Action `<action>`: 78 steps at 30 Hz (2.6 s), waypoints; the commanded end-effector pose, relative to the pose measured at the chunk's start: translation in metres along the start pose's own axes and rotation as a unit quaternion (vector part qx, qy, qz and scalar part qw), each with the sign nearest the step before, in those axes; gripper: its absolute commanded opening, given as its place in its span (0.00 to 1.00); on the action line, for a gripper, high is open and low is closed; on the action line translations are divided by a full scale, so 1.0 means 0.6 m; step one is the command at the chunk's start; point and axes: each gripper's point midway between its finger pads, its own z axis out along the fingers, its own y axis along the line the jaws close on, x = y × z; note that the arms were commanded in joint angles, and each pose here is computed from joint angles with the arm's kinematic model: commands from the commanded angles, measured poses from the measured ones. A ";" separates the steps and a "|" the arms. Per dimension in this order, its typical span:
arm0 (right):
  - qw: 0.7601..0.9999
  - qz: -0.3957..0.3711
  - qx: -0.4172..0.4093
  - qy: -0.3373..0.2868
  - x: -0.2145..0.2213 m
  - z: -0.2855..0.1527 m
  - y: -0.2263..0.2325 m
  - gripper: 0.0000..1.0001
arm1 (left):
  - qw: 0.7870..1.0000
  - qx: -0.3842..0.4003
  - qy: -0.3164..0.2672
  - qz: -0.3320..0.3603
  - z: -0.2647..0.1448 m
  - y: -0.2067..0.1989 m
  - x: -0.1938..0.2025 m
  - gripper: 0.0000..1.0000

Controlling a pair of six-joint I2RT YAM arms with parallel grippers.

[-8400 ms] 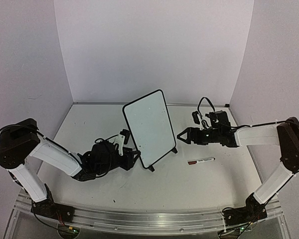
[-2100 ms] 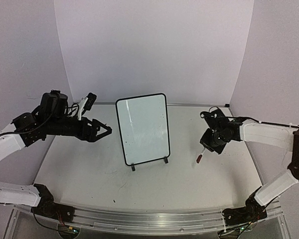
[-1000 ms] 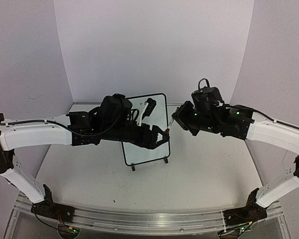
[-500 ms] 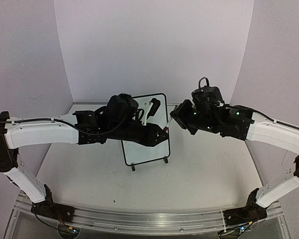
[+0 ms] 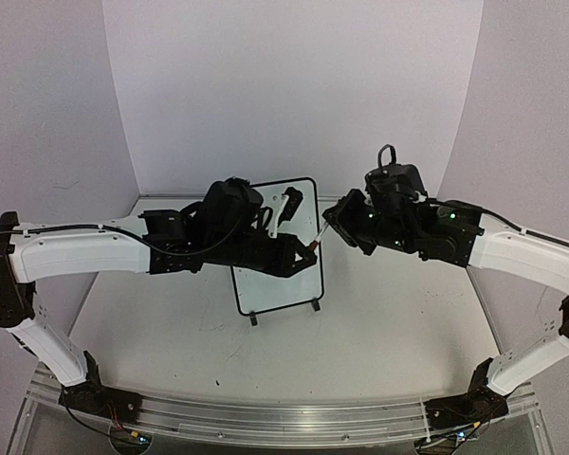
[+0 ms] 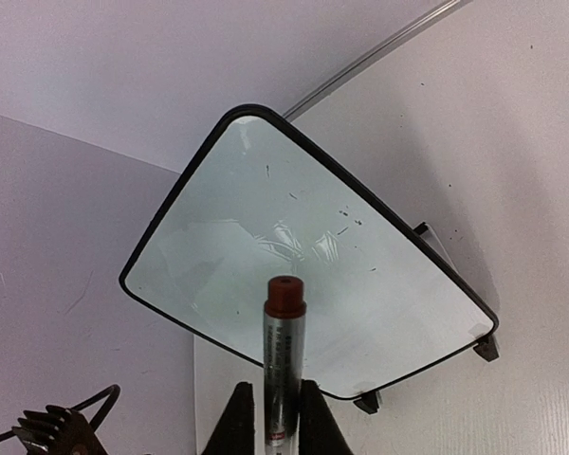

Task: Write a sentence on the whiteboard
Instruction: Pass from the right arm to the left, then pass from the left arm to the right

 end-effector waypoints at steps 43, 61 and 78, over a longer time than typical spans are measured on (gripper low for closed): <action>0.799 -0.184 -0.346 0.456 0.194 -0.140 0.083 0.71 | 0.928 0.290 0.207 0.107 -0.194 -0.079 0.102 0.00; 0.779 -0.199 -0.359 0.475 0.231 -0.155 0.098 0.63 | 0.932 0.282 0.206 0.100 -0.187 -0.065 0.103 0.00; 0.784 -0.200 -0.355 0.468 0.229 -0.156 0.097 0.64 | 0.939 0.266 0.197 0.094 -0.194 -0.047 0.103 0.00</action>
